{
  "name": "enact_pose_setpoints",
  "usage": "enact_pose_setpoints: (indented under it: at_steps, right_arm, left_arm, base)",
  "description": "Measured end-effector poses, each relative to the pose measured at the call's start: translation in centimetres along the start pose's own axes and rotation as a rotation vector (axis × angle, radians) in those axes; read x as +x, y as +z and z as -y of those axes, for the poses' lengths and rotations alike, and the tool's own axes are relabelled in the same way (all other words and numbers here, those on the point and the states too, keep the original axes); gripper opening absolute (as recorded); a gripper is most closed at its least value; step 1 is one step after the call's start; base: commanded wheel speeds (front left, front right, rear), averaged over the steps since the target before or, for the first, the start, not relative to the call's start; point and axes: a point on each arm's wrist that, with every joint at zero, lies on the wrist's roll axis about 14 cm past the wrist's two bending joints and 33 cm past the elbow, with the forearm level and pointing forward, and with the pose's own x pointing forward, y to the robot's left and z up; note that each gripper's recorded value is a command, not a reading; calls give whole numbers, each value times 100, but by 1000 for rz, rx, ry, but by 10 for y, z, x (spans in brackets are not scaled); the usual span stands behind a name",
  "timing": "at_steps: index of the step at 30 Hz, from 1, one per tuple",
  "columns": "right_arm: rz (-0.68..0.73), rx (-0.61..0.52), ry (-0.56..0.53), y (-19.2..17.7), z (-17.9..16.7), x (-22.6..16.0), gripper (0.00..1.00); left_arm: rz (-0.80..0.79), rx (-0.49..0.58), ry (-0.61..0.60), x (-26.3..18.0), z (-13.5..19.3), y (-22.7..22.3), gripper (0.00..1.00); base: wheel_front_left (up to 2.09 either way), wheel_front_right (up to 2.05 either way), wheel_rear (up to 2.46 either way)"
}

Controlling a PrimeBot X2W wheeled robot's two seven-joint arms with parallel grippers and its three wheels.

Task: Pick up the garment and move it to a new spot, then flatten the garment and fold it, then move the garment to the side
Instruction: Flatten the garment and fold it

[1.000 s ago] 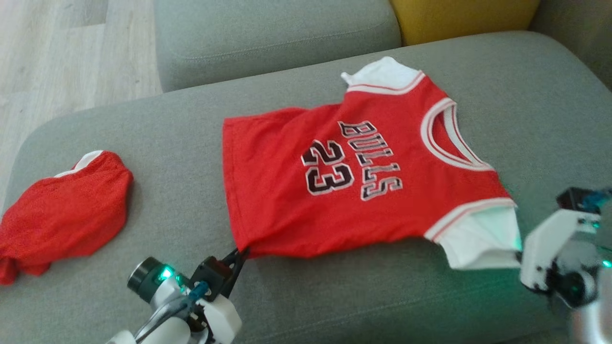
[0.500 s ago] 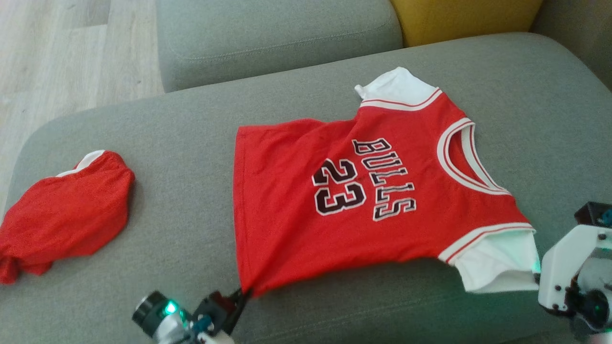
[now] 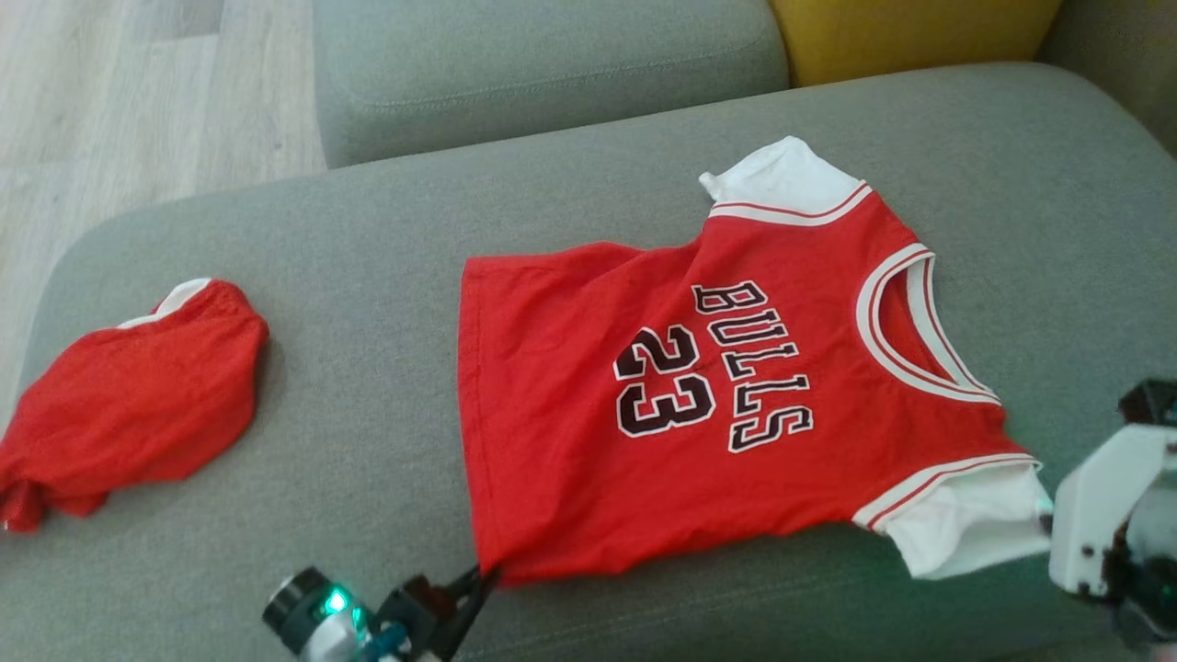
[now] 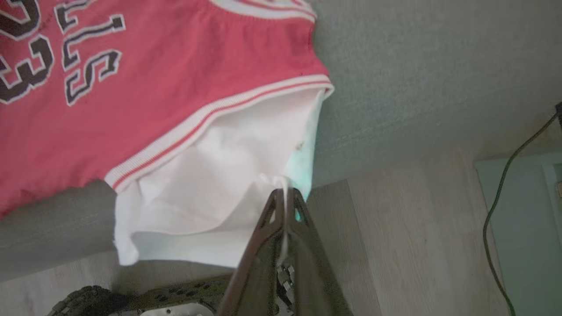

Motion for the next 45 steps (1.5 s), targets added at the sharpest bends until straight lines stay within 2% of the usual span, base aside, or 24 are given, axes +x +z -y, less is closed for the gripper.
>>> enact_pose_setpoints:
  at_steps: [2, 10, 14, 20, 29, 36, 37, 39, 41, 42, 43, 44, 45]
  right_arm:
    - [23, -3, 3, 8, -2, 0, 0]
    - [240, -34, 15, 87, -15, 1, 0]
    - [301, -46, 6, 115, -22, 15, 0]
    - [379, -153, -17, 149, -34, 43, 0]
    - [435, -216, 33, 168, -63, 81, 0]
    - [435, -219, 57, 171, -74, 106, 0]
    - [428, -220, 57, 170, -75, 111, 0]
    - [413, -226, 48, 166, -74, 118, 0]
    - [399, -226, 31, 163, -69, 123, 0]
    - [393, -219, 18, 161, -64, 125, 0]
    - [391, -215, 3, 160, -58, 126, 33]
    - [395, -217, -10, 160, -54, 126, 100]
    - [399, -207, -16, 160, -51, 126, 100]
  left_arm:
    - [12, -3, 4, 2, -2, 4, 0]
    - [103, -7, 59, 24, -38, 40, 0]
    - [113, -22, 92, 37, -58, 45, 0]
    - [97, -55, 127, 54, -83, 40, 0]
    - [40, -96, 143, 68, -90, 20, 0]
    - [17, -115, 168, 79, -101, 12, 0]
    - [16, -118, 170, 81, -102, 12, 10]
    - [15, -123, 177, 85, -104, 12, 45]
    - [14, -129, 182, 88, -105, 12, 100]
    - [15, -131, 184, 90, -106, 12, 100]
    - [21, -137, 192, 92, -107, 14, 100]
    - [27, -144, 202, 93, -108, 16, 100]
    - [35, -147, 214, 93, -110, 19, 100]
  base:
    - [0, 0, 0]
    - [0, 0, 0]
    - [0, 0, 0]
    - [0, 0, 0]
    - [0, 0, 0]
    - [0, 0, 0]
    - [0, 0, 0]
    - [0, 0, 0]
    - [0, 0, 0]
    - [0, 0, 0]
    - [0, 0, 0]
    - [0, 0, 0]
    - [0, 0, 0]
